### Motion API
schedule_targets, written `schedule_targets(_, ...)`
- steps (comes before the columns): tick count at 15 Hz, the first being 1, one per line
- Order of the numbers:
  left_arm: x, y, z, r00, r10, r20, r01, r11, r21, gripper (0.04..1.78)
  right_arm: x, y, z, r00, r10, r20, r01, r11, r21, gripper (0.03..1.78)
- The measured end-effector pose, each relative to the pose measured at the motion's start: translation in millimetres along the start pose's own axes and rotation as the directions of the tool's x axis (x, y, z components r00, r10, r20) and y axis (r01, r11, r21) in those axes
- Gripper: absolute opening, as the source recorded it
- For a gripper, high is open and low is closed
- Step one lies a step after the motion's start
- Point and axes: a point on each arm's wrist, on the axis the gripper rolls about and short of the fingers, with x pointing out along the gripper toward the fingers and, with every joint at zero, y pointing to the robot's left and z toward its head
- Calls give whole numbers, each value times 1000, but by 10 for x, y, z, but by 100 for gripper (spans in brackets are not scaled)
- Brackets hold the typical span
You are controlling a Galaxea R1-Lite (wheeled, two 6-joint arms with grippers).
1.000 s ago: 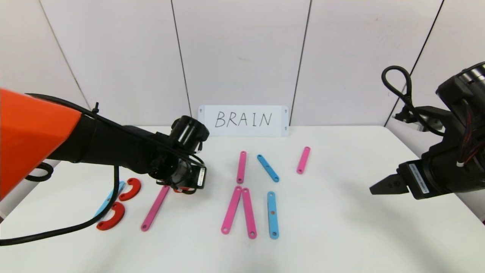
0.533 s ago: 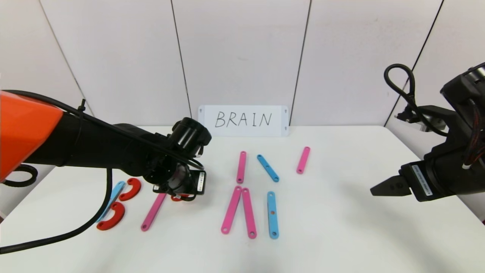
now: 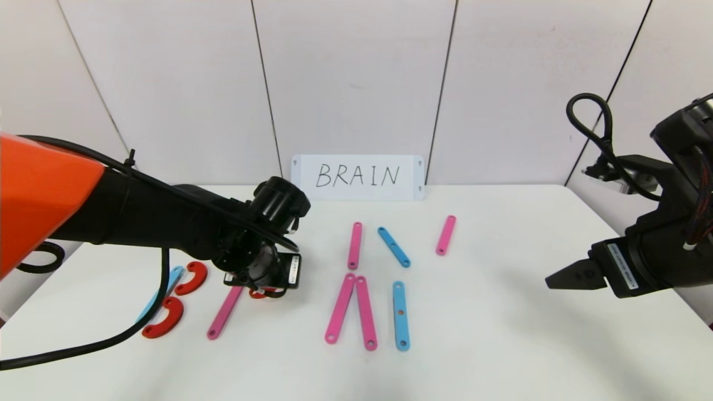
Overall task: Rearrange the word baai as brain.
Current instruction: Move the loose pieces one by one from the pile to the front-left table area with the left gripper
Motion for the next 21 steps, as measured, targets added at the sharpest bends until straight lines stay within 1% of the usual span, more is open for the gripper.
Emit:
schedule_targets(6, 8, 67, -68, 1000, 15, -23, -15, 1000, -6, 29, 1, 17, -9, 1000, 4, -1, -4, 1000, -7, 171)
schedule_targets(11, 0, 93, -76, 1000, 15, -25, -15, 1000, -12, 29, 6, 26, -13, 1000, 5, -4, -5, 1000, -11, 171)
schedule_targets(16, 47, 115, -31, 999, 25, -31, -27, 998, -58, 29, 32, 41, -11, 1000, 6, -13, -7, 1000, -16, 171)
schedule_targets(19, 82, 100, -4, 997, 43, -66, -50, 993, -109, 29, 38, 43, -11, 1000, 6, -15, -7, 1000, -16, 171)
schedule_targets(21, 106, 83, 11, 996, 45, -73, -54, 991, -124, 29, 38, 44, -11, 1000, 7, -15, -7, 1000, -16, 171)
